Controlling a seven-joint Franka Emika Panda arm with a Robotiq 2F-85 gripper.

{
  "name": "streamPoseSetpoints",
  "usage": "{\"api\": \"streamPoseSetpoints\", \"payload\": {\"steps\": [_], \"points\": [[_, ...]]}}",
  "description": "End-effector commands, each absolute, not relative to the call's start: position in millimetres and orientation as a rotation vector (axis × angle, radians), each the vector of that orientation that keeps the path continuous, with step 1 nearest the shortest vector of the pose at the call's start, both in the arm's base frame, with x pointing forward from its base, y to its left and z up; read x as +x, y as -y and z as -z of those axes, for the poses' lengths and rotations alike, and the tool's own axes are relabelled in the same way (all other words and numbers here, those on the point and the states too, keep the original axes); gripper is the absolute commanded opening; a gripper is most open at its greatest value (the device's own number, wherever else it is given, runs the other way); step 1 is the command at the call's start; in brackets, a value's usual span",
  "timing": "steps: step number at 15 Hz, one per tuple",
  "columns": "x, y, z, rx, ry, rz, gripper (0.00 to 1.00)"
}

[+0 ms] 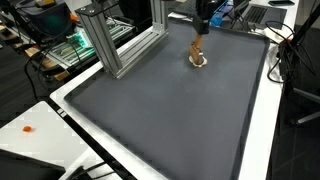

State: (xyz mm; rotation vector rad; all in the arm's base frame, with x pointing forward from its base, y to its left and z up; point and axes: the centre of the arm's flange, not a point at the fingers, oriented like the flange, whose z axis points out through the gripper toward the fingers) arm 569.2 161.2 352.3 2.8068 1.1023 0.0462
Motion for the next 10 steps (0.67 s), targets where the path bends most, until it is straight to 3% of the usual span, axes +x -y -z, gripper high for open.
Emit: {"api": "streamPoseSetpoints", "payload": {"steps": [1,10], "points": [[552,-160,-346,2.776,-1.146,-0.114,0.22],[546,-165,-328,2.823,-1.059,-0.225,0.22]]}}
